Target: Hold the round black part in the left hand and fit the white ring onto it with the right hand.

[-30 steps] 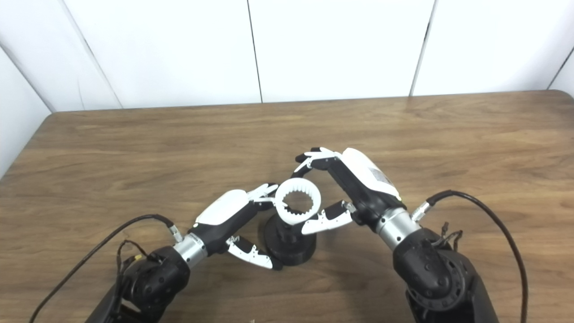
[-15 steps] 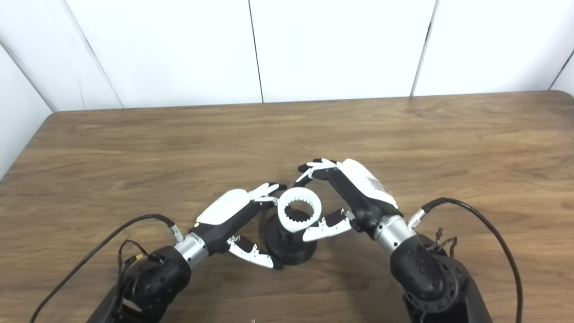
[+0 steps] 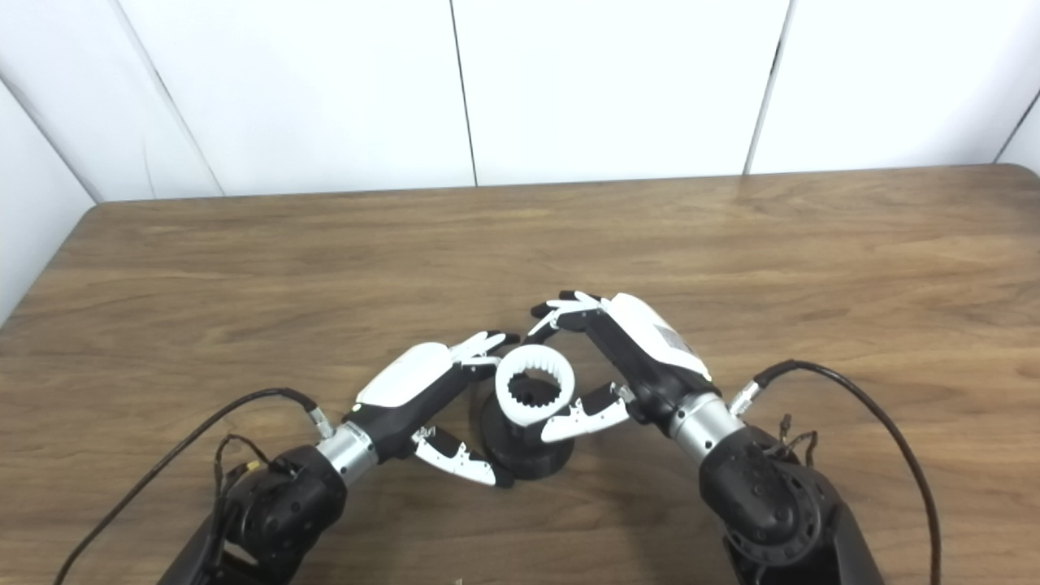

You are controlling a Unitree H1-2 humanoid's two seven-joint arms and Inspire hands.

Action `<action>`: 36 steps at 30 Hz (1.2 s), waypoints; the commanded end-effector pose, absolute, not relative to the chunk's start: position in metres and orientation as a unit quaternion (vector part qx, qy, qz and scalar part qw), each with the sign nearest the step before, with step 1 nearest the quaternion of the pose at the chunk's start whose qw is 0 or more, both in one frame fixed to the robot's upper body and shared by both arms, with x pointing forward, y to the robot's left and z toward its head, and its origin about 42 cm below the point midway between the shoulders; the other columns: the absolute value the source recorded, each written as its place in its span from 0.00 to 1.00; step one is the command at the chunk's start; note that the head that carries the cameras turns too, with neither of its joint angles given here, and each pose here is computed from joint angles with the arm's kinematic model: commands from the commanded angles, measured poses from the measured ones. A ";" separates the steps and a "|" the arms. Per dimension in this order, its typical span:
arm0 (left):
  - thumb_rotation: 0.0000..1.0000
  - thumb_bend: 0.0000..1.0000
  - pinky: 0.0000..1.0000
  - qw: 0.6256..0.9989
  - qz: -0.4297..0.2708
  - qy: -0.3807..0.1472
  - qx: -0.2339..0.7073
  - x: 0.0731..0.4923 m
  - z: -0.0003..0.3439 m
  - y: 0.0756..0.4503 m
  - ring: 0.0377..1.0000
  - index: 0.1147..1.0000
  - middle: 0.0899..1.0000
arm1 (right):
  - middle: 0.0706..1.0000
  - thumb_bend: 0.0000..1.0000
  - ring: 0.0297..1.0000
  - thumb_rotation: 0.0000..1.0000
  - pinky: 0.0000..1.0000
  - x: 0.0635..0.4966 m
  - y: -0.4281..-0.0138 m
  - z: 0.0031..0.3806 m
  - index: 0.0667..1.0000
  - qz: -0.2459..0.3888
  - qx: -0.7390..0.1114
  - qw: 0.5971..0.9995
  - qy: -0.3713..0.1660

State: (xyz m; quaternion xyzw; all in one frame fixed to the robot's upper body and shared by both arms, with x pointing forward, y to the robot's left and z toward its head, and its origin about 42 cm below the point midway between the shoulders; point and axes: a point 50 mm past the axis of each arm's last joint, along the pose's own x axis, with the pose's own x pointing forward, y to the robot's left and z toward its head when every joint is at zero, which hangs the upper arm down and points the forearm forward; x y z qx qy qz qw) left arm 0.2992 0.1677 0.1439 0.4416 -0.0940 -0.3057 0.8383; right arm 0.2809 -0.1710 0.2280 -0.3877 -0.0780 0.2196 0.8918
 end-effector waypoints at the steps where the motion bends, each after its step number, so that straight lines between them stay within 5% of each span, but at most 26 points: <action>1: 0.28 0.76 0.96 0.834 -0.309 -0.069 0.453 0.301 0.138 0.173 1.00 0.67 0.98 | 0.84 0.52 0.95 0.16 1.00 0.283 -0.165 0.243 0.45 0.214 -0.386 0.889 -0.120; 36: 0.27 0.76 0.99 0.836 -0.307 -0.069 0.449 0.303 0.139 0.171 1.00 0.67 0.98 | 0.84 0.52 0.95 0.15 1.00 0.284 -0.170 0.240 0.45 0.219 -0.401 0.883 -0.111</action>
